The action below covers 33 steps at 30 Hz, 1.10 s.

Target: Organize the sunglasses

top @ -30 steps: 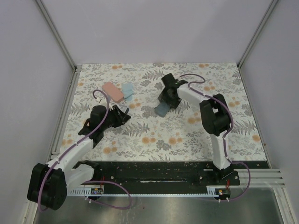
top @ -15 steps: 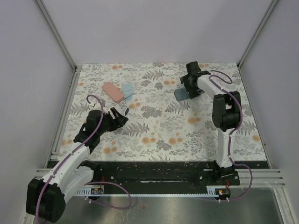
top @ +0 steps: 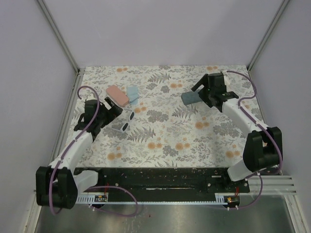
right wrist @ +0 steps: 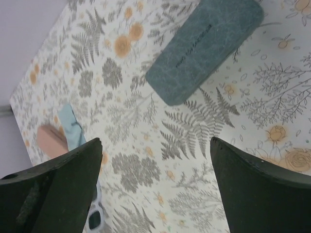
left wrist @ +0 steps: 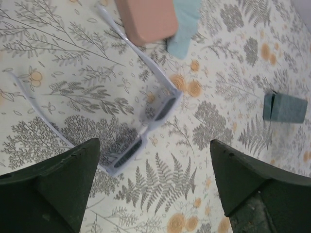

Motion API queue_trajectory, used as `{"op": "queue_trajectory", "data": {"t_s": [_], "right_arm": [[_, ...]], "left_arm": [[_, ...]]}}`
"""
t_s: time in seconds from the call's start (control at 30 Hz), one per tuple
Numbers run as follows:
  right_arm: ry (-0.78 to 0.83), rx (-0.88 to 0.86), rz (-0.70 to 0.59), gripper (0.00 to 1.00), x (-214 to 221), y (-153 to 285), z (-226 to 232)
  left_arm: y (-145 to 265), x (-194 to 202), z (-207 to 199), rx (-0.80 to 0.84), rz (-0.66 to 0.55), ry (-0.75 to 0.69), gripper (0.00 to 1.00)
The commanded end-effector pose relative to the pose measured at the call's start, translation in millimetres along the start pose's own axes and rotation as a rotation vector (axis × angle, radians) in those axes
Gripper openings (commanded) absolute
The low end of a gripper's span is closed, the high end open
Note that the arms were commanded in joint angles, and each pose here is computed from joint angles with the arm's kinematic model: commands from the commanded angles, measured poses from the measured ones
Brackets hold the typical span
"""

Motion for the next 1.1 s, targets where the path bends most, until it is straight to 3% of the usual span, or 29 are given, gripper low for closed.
{"op": "queue_trajectory", "data": {"t_s": [0.0,0.33,0.5,0.67,0.9,1.07], "right_arm": [[0.239,-0.216,0.046,1.0,16,15,-8],[0.336,-0.27,0.114,0.99,44,23,-55],[0.326,-0.325,0.12,0.99,48,20,-49],[0.315,-0.363,0.139,0.99,54,17,-50],[0.314,-0.397,0.159,0.98,58,18,-50],[0.318,-0.408,0.155,0.97,58,23,-50]], "left_arm": [[-28,-37,-2,-0.055,-0.06,0.069,0.99],[-111,-92,6,-0.312,0.006,0.073,0.99],[-150,-121,4,-0.38,0.043,0.019,0.99],[-192,-162,-16,-0.295,0.005,-0.051,0.95],[-229,-196,-6,-0.3,-0.167,-0.09,0.9],[-273,-185,22,-0.272,-0.044,0.013,0.85]]}}
Point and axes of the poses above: each gripper's point midway between its finger pads, its own y axis back along the fingers, its own z axis along the line the jaws close on, x = y × z, the point moved 6 cm from there along y, back along the fingers, and after that the axes turned 8 degrees about -y, right-handed, at the moved point
